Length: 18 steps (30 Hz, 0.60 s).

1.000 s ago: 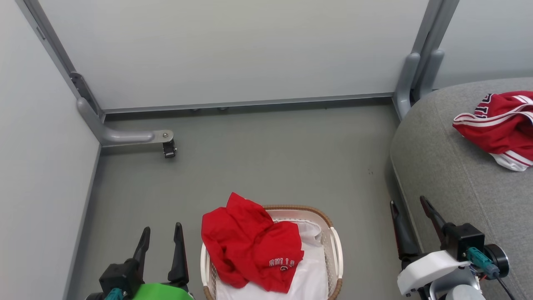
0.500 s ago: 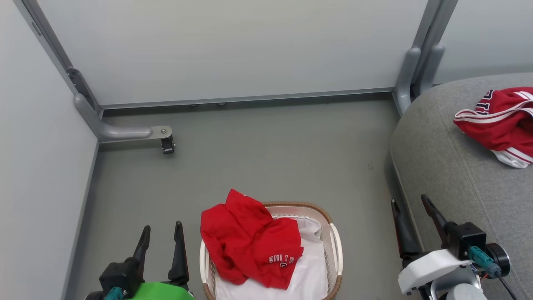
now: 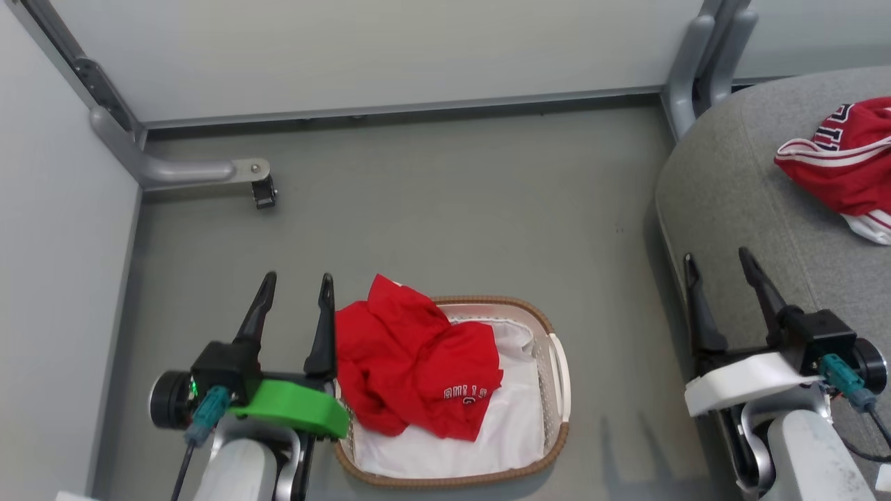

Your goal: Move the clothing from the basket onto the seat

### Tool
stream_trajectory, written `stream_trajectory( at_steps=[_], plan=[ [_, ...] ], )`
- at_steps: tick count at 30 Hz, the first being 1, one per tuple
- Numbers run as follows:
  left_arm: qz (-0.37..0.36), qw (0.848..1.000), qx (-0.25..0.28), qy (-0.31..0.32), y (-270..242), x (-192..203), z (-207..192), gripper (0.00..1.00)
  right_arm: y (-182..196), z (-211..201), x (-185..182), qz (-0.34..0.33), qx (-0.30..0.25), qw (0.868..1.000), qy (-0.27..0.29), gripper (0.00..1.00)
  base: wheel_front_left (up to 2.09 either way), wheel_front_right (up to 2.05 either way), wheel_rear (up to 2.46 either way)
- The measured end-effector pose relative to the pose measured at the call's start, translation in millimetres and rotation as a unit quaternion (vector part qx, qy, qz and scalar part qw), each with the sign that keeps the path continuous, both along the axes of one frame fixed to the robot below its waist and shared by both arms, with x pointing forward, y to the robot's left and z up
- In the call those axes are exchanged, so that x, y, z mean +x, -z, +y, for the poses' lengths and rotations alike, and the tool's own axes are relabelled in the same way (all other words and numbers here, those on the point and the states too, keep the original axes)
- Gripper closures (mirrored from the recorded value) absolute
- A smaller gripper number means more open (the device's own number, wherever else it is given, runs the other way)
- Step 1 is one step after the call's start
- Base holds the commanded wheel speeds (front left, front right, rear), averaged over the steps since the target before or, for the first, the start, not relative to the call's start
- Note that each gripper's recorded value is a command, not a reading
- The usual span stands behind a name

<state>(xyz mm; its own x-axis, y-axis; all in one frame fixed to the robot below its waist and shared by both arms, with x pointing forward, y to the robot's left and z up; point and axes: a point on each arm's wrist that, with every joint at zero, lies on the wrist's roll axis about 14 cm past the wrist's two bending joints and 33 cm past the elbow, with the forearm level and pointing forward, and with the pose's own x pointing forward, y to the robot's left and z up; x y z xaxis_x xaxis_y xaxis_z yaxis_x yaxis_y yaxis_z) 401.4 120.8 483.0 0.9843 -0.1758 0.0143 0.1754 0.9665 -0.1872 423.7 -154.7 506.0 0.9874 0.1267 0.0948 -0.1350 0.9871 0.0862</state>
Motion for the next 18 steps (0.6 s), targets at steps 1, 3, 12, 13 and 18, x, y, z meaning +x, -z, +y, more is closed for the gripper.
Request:
stream_trajectory(
  at_steps=[1,3,12,13,18],
  plan=[
    [-0.005,1.0,0.004,0.011,-2,9,-5,0.0,-2,-3,6,-0.004,-0.002,1.0,0.004,0.0,0.0,0.0,0.0],
    [-0.011,0.999,0.016,0.029,-3,25,-14,0.0,-5,-6,16,-0.012,-0.004,1.0,0.009,0.0,0.0,0.0,0.0],
    [0.04,0.989,0.066,0.128,53,86,-67,0.0,4,-13,69,-0.026,-0.007,0.999,0.019,0.0,0.0,0.0,0.0],
    [0.052,0.987,0.071,0.136,63,89,-71,0.0,8,-13,72,-0.024,-0.007,1.0,0.019,0.0,0.0,0.0,0.0],
    [0.14,0.965,0.102,0.196,138,87,-95,0.0,32,-16,92,-0.009,-0.006,1.0,0.02,0.0,0.0,0.0,0.0]
  ],
)
